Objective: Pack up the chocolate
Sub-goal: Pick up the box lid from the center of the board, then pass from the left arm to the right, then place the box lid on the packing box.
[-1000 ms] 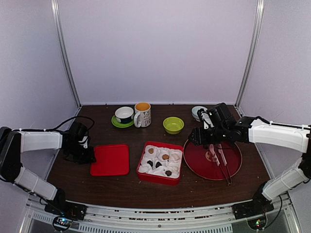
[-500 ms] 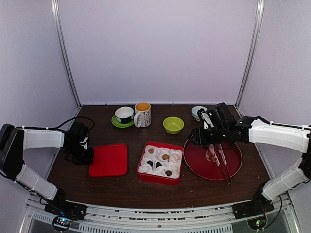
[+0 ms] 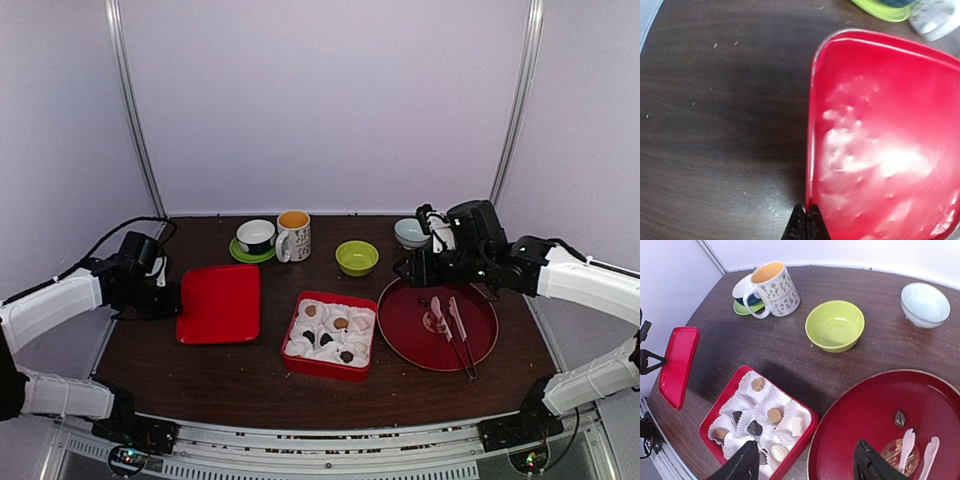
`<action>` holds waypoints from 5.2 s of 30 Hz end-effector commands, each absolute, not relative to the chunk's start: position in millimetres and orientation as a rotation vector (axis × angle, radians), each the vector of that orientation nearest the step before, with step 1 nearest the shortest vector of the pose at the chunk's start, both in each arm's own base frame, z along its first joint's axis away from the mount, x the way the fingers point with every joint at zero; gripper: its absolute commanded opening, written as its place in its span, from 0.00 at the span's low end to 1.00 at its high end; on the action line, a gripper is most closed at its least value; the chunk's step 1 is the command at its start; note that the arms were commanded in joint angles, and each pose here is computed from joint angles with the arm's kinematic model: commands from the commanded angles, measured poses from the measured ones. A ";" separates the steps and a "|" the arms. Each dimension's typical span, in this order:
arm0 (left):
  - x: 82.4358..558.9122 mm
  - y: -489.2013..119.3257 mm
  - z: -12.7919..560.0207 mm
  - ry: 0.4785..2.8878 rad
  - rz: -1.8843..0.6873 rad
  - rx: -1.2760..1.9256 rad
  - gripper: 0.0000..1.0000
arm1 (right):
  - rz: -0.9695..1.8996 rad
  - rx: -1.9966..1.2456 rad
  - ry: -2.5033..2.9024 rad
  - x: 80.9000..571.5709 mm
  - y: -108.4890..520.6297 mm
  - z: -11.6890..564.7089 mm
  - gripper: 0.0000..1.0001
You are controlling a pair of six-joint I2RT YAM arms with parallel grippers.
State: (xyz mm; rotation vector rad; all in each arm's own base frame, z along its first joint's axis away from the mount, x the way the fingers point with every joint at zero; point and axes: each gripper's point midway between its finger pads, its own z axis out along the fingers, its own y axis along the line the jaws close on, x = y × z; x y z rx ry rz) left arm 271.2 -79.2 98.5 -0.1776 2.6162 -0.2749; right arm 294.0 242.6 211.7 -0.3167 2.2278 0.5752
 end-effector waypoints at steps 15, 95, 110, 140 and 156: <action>239.8 -146.5 209.9 2.445 -0.753 0.236 0.00 | 0.429 -0.490 1.856 290.4 220.8 352.9 1.00; 231.9 -250.9 224.3 2.569 -0.891 0.607 0.11 | -0.493 -1.797 0.756 136.6 414.9 246.5 0.04; 251.5 -242.4 317.3 2.188 -0.869 0.524 0.68 | -0.428 -1.821 0.829 129.0 407.5 240.2 0.00; 231.9 -127.6 436.9 1.804 -0.460 0.217 0.90 | 0.657 -1.056 1.549 142.6 381.9 340.1 0.00; 257.1 -195.0 334.6 1.950 -0.703 0.319 0.88 | 1.178 -0.667 1.703 172.2 375.1 330.5 0.00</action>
